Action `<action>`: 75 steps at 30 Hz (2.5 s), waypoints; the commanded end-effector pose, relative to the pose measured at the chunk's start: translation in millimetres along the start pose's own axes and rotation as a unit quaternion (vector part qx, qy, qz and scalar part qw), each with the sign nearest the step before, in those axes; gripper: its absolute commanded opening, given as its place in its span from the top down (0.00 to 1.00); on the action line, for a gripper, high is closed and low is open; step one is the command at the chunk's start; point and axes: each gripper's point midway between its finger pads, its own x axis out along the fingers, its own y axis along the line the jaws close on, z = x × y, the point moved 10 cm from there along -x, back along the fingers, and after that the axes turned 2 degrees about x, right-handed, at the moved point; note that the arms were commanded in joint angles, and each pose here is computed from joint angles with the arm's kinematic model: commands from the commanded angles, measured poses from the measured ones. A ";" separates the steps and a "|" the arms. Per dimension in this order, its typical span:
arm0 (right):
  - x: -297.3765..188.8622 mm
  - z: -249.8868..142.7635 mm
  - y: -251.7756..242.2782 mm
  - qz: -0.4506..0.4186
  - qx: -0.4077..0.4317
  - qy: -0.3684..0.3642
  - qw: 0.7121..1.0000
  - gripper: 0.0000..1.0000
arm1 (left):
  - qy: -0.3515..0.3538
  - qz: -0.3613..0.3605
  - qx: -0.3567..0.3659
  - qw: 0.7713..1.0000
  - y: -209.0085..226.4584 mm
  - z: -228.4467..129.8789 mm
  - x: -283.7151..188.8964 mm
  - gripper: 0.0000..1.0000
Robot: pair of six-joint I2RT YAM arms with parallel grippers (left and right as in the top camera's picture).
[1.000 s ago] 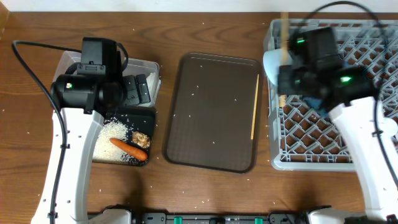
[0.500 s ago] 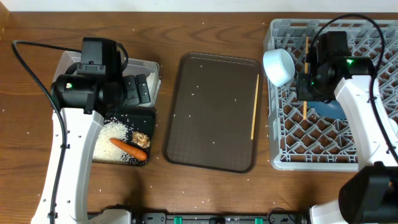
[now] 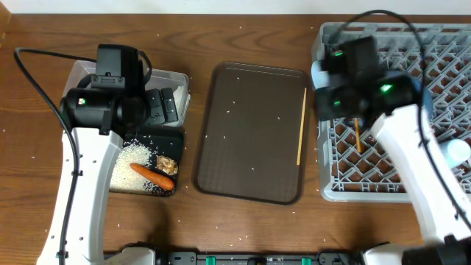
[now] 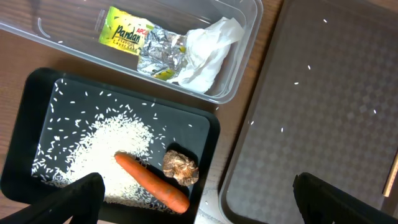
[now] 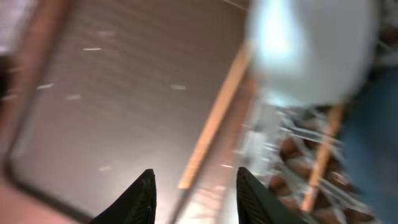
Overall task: Sort waste into correct bins and load items into the dishwasher rack
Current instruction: 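Return the right gripper to the brown tray and grasp the second chopstick, then carry the chopstick right and insert it upright into the dish rack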
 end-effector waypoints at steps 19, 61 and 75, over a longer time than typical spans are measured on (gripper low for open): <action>169.9 -39.5 28.7 -0.190 0.159 0.167 0.954 0.60 | -0.004 0.008 -0.008 1.000 2.1 1.2 -2.2 0.02; -14.8 13.8 -37.8 -0.057 0.102 -0.024 0.993 0.99 | -0.004 0.008 -0.008 1.000 2.1 1.2 -2.2 0.02; 36.2 -10.4 -122.5 -0.085 0.162 0.086 0.979 0.99 | -0.004 0.008 -0.008 1.000 2.1 1.2 -2.2 0.02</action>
